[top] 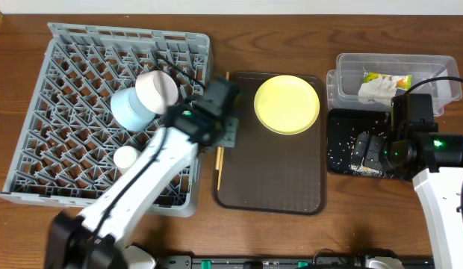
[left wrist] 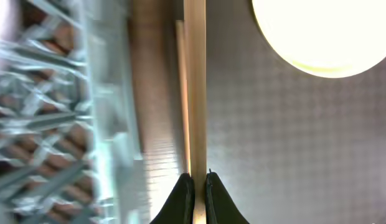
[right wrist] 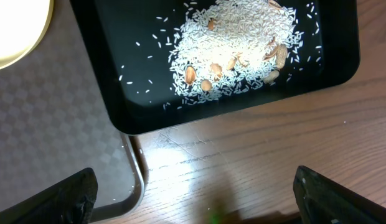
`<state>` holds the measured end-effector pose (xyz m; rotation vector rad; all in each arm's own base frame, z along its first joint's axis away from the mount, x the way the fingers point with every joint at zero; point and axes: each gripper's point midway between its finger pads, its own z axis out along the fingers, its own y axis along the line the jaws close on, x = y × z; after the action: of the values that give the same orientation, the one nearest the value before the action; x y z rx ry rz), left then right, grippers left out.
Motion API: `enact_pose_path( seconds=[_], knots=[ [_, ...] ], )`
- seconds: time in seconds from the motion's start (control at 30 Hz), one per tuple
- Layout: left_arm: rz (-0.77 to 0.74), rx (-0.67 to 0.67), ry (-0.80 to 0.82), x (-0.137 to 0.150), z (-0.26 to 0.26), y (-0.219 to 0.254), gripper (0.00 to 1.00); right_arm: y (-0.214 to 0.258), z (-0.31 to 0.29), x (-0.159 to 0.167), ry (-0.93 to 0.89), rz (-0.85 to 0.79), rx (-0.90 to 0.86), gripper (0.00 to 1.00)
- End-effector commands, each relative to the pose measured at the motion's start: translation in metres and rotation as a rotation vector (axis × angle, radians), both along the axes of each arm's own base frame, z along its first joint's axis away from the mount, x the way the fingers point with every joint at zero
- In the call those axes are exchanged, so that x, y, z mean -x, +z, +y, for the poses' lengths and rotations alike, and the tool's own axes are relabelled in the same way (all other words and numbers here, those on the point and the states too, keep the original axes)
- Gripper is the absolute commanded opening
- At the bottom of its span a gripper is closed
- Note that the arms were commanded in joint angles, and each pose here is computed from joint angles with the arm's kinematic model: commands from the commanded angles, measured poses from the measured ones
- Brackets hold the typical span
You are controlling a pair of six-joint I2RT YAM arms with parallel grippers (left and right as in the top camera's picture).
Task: Sort waste into correct bins and load items into the dishwasher
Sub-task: 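Carry the chopsticks left and stand them in the dish rack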
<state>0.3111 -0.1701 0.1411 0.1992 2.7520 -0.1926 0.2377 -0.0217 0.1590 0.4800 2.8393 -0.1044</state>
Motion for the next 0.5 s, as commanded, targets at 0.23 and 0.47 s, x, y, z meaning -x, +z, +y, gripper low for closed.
enact_pose_path(
  seconds=[0.23,0.47],
  knots=[
    [0.03,-0.133,-0.046,-0.019,0.068,-0.009,0.06,0.005,-0.006,-0.002,-0.015,-0.015,0.013,0.98],
    [0.098,-0.154,-0.018,-0.023,0.08,-0.031,0.23,0.005,-0.006,-0.002,-0.015,-0.015,0.013,0.98]
  ],
)
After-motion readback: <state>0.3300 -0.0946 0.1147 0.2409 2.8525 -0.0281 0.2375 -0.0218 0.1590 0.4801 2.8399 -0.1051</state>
